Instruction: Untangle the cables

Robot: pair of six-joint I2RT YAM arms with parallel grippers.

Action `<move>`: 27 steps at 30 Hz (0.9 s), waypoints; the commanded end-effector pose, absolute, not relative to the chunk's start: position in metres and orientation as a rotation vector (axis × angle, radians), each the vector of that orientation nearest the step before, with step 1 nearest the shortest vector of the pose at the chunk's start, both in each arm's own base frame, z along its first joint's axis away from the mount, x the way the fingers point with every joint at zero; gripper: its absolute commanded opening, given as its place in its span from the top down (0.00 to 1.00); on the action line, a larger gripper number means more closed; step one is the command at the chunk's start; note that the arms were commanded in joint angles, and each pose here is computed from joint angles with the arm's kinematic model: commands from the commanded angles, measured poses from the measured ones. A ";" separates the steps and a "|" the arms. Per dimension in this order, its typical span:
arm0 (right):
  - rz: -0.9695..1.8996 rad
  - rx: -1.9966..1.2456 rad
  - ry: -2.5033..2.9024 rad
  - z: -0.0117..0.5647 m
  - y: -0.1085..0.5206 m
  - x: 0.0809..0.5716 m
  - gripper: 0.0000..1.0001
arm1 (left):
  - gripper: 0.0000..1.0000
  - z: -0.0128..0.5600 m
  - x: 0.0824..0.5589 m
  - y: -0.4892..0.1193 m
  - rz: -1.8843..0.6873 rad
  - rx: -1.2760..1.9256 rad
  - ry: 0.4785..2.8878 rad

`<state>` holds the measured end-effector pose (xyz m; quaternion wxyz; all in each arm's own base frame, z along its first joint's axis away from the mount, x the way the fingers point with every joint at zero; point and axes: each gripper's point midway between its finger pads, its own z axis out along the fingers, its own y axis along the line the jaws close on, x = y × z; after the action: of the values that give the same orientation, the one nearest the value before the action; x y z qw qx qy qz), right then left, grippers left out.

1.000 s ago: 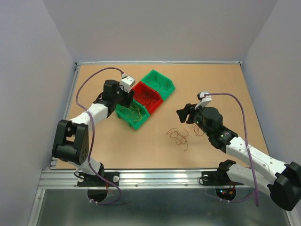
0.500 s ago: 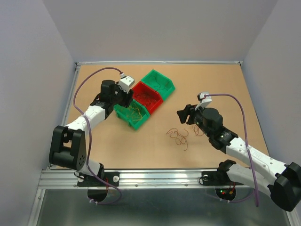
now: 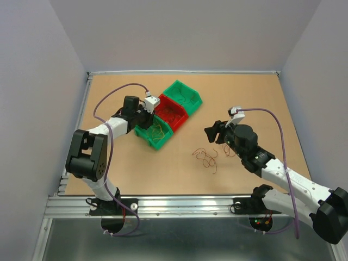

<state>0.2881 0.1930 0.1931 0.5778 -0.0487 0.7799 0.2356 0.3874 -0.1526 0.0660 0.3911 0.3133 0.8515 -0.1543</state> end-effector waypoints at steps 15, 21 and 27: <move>0.567 -0.115 1.776 0.206 0.197 0.294 0.37 | 1.00 0.165 0.408 -0.161 -0.331 0.748 1.887; 0.562 -0.123 1.788 0.202 0.199 0.295 0.37 | 1.00 0.170 0.435 -0.174 -0.219 0.834 1.895; 0.550 -0.134 1.817 0.196 0.199 0.294 0.37 | 1.00 0.134 0.466 -0.203 0.034 0.997 1.995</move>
<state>0.2897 0.1947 0.1826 0.5673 -0.0535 0.7894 0.2286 0.4556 -0.2005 0.1608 0.4892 0.3662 0.7894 -0.0585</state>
